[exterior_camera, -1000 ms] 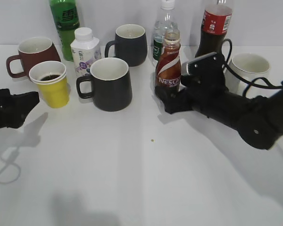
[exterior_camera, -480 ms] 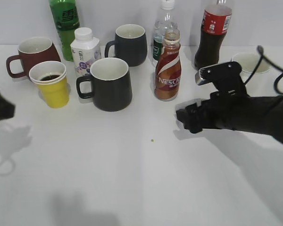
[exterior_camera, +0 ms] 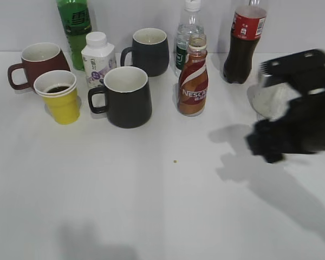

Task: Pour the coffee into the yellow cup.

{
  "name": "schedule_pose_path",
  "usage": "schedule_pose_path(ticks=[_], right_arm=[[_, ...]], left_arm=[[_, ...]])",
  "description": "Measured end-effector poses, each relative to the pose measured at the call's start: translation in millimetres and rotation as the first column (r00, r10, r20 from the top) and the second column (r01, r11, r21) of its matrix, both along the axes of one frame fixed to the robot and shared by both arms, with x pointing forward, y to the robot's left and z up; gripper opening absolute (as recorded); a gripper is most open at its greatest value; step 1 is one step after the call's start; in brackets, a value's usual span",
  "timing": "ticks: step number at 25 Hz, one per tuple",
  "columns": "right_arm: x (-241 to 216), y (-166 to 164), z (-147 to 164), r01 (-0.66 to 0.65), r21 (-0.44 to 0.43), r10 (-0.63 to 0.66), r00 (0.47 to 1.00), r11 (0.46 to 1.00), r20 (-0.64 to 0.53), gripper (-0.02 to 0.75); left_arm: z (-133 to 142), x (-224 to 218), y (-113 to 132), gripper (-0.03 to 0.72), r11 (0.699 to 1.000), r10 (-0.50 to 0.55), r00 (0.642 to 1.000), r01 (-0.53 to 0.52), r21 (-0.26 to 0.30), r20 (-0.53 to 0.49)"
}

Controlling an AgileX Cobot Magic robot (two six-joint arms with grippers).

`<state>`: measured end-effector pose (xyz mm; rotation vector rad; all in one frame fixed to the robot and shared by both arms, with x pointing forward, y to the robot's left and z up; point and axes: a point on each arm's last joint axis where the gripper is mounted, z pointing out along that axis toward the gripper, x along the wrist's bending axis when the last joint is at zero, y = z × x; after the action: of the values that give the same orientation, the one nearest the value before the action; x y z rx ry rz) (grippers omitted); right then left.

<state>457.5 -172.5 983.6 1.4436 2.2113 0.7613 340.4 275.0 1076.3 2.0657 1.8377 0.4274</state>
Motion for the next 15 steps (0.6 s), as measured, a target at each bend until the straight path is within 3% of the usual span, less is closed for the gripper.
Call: schedule_pose_path(ticks=[4, 9, 15], right_arm=[[-40, -14, 28, 0.021, -0.038, -0.025, 0.994, 0.999, -0.111, 0.500], [-94, -32, 49, -0.106, 0.018, 0.107, 0.961, 0.994, -0.255, 0.455], [-149, -69, 62, -0.151, 0.080, 0.162, 0.975, 0.985, -0.153, 0.451]], left_arm=[[14, -33, 11, 0.579, 0.998, -0.065, 0.985, 0.068, -0.014, 0.163], [2, -78, 27, 0.568, 0.989, -0.145, 0.930, 0.149, 0.014, 0.336], [-15, -109, 35, 0.565, 0.978, -0.192, 0.865, 0.208, 0.016, 0.464]])
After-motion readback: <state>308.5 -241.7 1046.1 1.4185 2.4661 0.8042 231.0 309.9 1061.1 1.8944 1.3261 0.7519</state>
